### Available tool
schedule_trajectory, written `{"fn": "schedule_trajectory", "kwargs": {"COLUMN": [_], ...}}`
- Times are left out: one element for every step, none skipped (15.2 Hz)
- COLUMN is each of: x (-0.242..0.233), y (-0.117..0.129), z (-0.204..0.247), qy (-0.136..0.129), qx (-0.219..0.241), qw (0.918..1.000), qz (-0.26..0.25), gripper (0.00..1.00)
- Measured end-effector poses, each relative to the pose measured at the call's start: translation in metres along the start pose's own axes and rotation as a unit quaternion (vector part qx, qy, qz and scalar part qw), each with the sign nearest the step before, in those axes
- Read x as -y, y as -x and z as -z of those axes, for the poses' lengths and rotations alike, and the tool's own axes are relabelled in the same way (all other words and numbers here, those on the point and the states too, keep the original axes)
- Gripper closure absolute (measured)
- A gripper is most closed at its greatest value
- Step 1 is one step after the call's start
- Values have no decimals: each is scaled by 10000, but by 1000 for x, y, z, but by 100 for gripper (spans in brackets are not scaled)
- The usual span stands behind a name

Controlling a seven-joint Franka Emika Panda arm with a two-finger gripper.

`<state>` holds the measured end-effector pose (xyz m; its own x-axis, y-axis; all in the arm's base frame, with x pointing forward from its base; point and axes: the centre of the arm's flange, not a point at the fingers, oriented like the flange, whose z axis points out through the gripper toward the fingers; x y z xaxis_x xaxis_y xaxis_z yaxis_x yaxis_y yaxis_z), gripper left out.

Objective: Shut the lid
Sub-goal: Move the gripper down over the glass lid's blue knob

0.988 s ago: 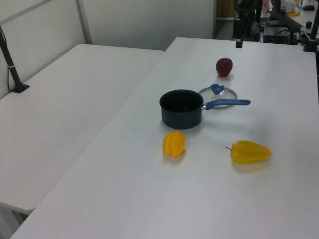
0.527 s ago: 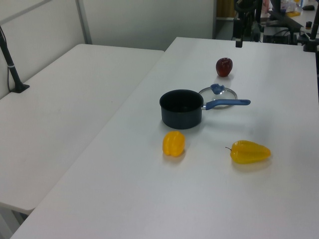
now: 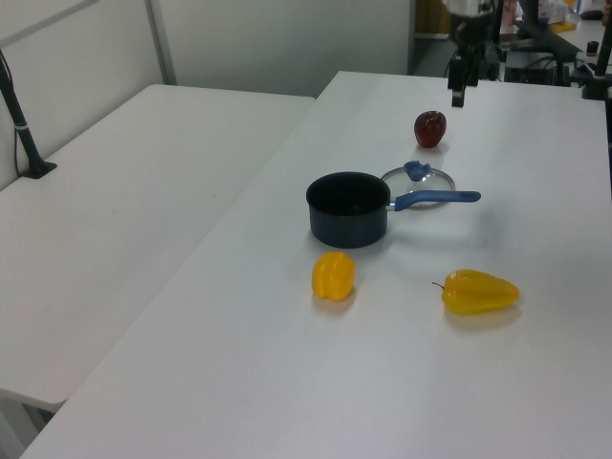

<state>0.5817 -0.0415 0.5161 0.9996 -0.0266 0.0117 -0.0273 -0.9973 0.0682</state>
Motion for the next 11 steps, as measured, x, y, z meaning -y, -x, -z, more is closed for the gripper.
{"fn": "schedule_trajectory", "kwargs": {"x": [-2, -2, -2, 0, 1, 1, 1, -1, -2, -3, -2], "y": [-2, -3, -4, -7, -12, -17, -23, -28, -33, -37, -41], "z": [-18, -35, -53, -71, -87, -101, -113, -124, -134, -143, -152], "qy": [-6, -12, -21, -30, -41, -51, -60, -67, -73, -80, -88], "qx": [-38, -65, -96, -145, -220, -314, -446, -587, -712, -815, -903], "qw": [10000, 10000, 10000, 9999, 9997, 9995, 9990, 9983, 9974, 9966, 9959], "qz": [-12, -14, -8, 4, 15, 19, 11, -1, -14, -19, -16], "gripper": [0, 0, 0, 0, 0, 0, 0, 0, 0, 0, 0]}}
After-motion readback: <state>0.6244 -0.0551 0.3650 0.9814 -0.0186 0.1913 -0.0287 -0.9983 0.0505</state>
